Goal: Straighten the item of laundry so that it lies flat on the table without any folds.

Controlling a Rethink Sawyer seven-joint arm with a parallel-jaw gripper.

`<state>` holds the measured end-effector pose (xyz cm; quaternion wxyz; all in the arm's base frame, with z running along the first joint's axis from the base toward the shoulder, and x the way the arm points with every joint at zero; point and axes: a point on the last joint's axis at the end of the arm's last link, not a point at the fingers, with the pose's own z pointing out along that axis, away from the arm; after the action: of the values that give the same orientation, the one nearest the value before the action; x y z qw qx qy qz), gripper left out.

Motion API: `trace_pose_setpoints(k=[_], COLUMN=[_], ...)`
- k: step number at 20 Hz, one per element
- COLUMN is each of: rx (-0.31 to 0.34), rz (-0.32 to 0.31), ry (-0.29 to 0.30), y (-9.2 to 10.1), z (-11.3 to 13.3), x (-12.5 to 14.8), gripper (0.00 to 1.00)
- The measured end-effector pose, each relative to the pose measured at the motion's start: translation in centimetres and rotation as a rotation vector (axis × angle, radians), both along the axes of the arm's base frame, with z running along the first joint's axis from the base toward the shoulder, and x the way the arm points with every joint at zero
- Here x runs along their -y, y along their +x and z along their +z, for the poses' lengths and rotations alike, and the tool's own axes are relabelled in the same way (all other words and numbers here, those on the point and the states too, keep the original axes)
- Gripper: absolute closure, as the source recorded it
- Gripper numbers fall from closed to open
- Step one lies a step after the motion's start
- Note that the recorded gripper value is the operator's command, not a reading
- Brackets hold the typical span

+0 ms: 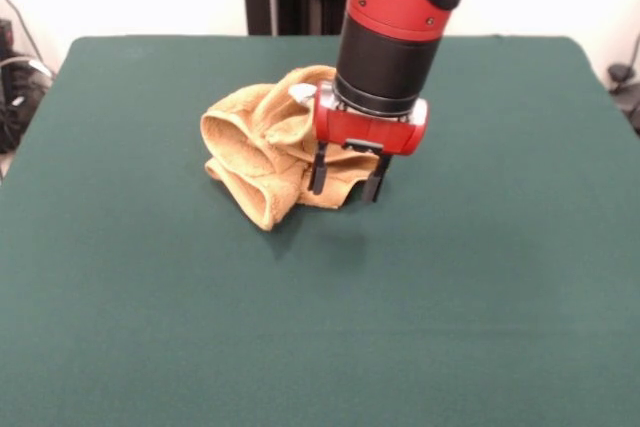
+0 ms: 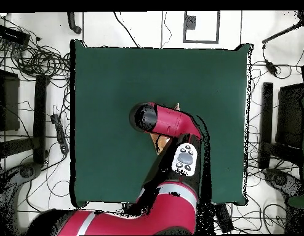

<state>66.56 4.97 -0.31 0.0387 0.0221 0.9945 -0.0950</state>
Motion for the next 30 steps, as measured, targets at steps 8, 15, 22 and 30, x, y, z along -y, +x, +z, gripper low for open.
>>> trace_pose_setpoints(k=[8, 15, 22, 30], rx=[0.000, -0.006, -0.021, -0.029], rz=[0.014, 0.011, -0.008, -0.015], ry=[0.000, 0.000, 0.002, 0.004], y=[-0.1, -0.3, -1.2, -1.9], z=[0.0, -0.1, -0.2, 0.3], x=[-1.0, -0.8, 0.1, 0.1], gripper=[0.00, 0.00, 0.00, 0.00])
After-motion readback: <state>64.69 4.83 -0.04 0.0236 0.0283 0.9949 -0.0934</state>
